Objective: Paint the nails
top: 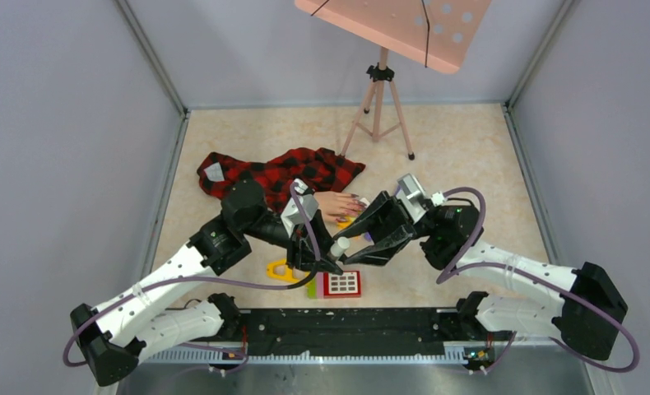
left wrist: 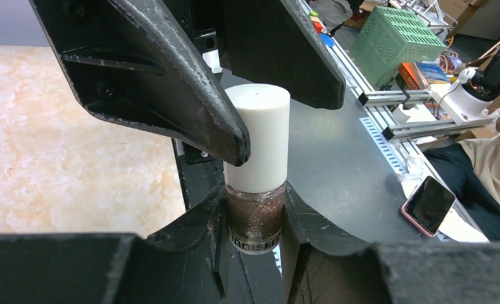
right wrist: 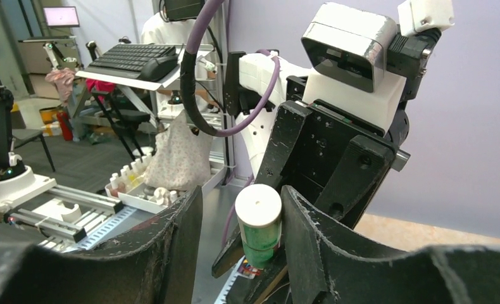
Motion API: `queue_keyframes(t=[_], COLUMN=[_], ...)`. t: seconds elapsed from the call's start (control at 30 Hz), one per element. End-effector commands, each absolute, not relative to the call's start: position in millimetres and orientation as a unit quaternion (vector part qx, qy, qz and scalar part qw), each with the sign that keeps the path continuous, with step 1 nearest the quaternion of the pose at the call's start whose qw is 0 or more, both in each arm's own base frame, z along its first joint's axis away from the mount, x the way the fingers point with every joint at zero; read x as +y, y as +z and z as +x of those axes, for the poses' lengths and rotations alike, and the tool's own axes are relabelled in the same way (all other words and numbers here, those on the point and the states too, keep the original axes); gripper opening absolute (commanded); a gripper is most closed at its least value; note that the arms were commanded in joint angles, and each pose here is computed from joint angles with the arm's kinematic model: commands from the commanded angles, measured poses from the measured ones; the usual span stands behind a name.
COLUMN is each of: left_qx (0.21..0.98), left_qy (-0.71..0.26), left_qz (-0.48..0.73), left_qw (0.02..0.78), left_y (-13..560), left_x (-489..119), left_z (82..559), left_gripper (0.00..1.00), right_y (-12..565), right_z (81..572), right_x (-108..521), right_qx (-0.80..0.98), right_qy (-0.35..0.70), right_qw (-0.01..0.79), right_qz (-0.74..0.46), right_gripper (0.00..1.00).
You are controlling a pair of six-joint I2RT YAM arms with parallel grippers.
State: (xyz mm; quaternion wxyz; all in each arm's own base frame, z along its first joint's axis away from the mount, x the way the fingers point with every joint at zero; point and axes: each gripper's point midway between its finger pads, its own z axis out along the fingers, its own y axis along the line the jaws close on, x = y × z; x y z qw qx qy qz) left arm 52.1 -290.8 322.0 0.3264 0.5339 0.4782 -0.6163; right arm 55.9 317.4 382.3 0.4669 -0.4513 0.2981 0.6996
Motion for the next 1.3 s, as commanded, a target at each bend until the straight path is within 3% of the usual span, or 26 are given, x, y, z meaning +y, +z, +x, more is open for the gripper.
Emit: queue_keyframes(t=[0.0, 0.23, 0.5, 0.73, 1.07, 1.27], left_qx=[0.445, 0.458, 0.474, 0.505, 0.603, 0.644], left_qy=[-0.614, -0.607, -0.588, -0.531, -0.379, -0.303], left_qz=[0.547, 0.544, 0.534, 0.492, 0.329, 0.270], left_qw=[0.355, 0.355, 0.380, 0.470, 0.620, 0.648], left_y=[344.1, 338.8, 336.2, 343.2, 347.0, 339.2], left_x=[-290.3, -291.5, -293.8, -288.3, -251.1, -228.5], left_z=[49.9, 53.6, 64.5, 92.9, 176.8, 207.3], left_gripper=[0.00, 0.00, 0.00, 0.00, 0.00, 0.00], right_y=[402.0, 388.8, 377.1, 337.4, 270.7, 236.8], right_z=[49.4, 55.1, 60.0, 85.2, 129.5, 156.0], right_x=[313.0, 322.7, 327.5, 343.5, 376.8, 408.5], right_qx=[0.262, 0.297, 0.325, 0.424, 0.599, 0.700], right_qy=[0.699, 0.692, 0.684, 0.642, 0.567, 0.513], right_qw=[0.476, 0.458, 0.453, 0.462, 0.430, 0.391], right_qz=[-0.464, -0.472, -0.471, -0.442, -0.367, -0.306], right_gripper=[0.47, 0.46, 0.00, 0.00, 0.00, 0.00])
